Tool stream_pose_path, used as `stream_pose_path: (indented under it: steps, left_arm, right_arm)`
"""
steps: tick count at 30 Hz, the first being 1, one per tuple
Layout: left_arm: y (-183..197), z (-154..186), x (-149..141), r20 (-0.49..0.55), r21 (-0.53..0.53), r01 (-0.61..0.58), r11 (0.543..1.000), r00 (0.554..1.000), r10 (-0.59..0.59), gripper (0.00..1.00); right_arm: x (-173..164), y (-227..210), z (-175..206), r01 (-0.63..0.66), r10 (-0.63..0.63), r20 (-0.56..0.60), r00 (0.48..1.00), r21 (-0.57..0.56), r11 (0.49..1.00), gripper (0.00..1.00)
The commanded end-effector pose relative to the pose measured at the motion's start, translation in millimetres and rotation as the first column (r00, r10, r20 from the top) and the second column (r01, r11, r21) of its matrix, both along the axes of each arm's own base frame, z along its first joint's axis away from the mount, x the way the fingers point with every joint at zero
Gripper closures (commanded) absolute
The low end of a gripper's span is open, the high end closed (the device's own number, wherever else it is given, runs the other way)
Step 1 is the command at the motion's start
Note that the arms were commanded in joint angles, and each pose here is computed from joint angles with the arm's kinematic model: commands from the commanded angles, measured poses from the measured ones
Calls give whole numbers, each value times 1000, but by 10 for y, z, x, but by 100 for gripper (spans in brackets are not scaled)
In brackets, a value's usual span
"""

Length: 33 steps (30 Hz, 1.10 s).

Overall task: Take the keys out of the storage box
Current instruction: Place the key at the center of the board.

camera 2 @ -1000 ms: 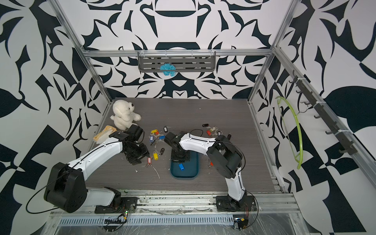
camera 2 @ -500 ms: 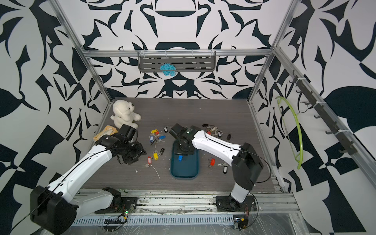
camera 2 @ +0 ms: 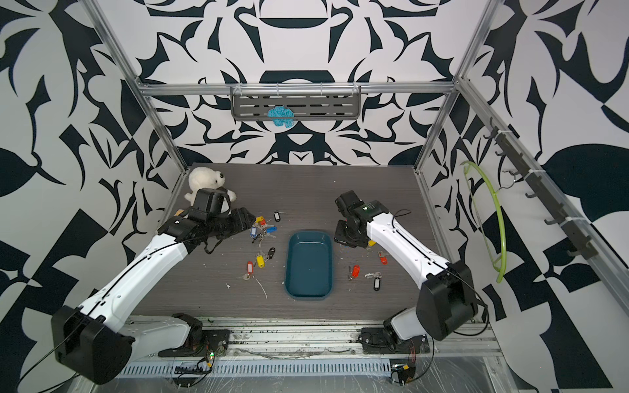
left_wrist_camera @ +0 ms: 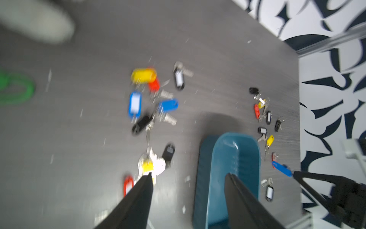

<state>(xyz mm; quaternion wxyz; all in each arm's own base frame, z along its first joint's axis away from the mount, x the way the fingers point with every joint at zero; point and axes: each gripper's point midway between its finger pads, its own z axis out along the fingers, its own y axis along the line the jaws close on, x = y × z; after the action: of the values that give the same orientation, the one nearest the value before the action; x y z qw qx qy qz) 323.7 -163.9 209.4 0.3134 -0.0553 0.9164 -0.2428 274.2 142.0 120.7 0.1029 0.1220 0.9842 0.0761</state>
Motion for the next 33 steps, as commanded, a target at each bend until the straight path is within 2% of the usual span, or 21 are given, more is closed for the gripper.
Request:
stream_pose_path:
  steps: [1,5,7,12,14,25,27,29,31,33]
  left_arm:
    - [-97,406,364,271,63,72,995,959,-86,35]
    - [55,630,546,393,61,-51,997,919,23,32]
    - [216,636,609,418,57,-149,987,902,113,26]
    - [454,374,670,316,38,-254,966,920,230,24]
    - [457,167,717,258,65,-252,965,939,228,24]
    - [497,-173,919,186,132,-229,964,961,203,24]
    - [524,-191,947,183,137,-231,963,962,204,24]
    - [551,-207,968,179,144,-233,962,962,207,24]
    - [581,-233,969,174,151,-237,960,962,210,24]
    - [607,-264,963,170,154,-242,958,962,216,24]
  right_arm:
    - [-82,16,-160,-53,53,-32,998,11,999,100]
    - [-136,-8,-90,-14,16,-30,999,50,999,100]
    - [-149,-60,-47,8,-6,-29,1000,62,998,100]
    - [-194,-159,-189,34,-27,-92,995,79,996,100]
    - [-178,-150,-282,31,-21,-121,992,79,996,100]
    - [95,-137,-650,7,10,-218,976,76,997,100]
    - [107,-116,-699,3,16,-229,973,83,997,89]
    - [133,-66,-714,1,25,-228,973,113,994,68]
    - [170,-48,-716,0,27,-215,976,126,992,59]
    - [189,-66,-727,7,20,-209,978,128,992,55]
